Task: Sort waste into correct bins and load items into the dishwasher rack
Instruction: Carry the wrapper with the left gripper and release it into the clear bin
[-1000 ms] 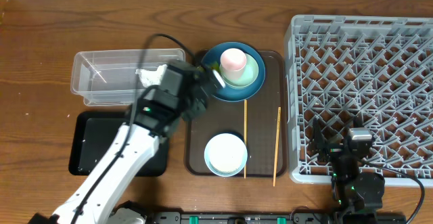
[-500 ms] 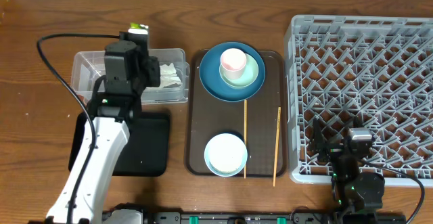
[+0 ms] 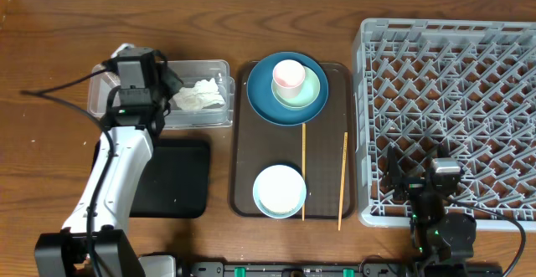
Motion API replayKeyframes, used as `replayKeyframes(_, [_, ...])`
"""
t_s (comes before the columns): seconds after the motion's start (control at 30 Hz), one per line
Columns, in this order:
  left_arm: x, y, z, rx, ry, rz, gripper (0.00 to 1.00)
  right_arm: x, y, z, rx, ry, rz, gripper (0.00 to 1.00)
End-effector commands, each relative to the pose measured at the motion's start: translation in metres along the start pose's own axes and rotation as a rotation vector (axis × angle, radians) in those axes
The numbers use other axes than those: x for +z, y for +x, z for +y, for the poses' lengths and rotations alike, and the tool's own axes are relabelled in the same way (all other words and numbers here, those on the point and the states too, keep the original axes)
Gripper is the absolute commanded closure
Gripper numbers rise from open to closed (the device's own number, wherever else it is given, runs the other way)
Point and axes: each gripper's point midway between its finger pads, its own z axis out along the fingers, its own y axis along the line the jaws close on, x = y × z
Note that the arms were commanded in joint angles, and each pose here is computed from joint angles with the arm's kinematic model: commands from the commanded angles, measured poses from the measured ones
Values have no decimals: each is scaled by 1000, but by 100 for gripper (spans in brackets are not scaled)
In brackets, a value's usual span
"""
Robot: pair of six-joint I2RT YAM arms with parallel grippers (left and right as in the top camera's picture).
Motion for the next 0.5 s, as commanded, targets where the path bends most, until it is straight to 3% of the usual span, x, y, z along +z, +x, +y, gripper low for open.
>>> replayKeyframes(0.0, [-2, -11, -1, -149, -2, -32, 63, 0, 1, 2, -5, -9, 1, 1])
replayKeyframes(0.07, [-2, -11, -2, -149, -1, -33, 47, 0, 1, 2, -5, -9, 1, 1])
replayKeyframes(0.2, [-9, -15, -6, -149, 20, -44, 47, 0, 1, 2, -5, -9, 2, 1])
replayKeyframes(0.33, [-39, -14, -36, -80, 174, -3, 48, 0, 1, 2, -5, -9, 1, 1])
replayKeyframes(0.47, [-87, 19, -62, -8, 313, 136, 48, 0, 1, 2, -5, -9, 2, 1])
